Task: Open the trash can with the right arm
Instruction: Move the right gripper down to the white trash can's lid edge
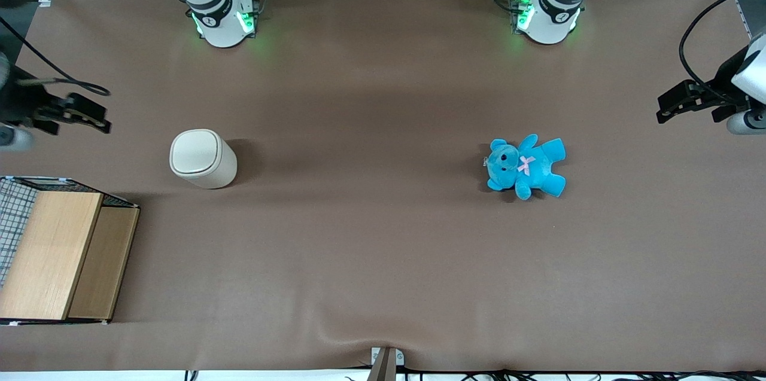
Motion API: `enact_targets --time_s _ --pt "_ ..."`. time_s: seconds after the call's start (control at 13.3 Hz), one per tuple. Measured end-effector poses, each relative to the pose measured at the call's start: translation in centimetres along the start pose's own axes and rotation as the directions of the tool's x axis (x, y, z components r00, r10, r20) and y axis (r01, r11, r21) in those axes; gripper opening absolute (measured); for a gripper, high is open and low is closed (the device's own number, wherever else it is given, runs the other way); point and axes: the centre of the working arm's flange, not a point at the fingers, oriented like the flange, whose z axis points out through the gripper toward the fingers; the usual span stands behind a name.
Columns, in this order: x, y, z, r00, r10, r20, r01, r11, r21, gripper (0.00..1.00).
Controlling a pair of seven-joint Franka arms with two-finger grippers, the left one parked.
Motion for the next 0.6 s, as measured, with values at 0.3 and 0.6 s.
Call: enact_targets --time_s 0.3,0.6 --pt "0.9 -3.9 3.2 0.995 -0.062 0.076 0.063 0.998 0.000 0.97" --pt "0.9 -4.0 6.9 0.987 -0.062 0.150 0.061 0.998 0.015 0.60"
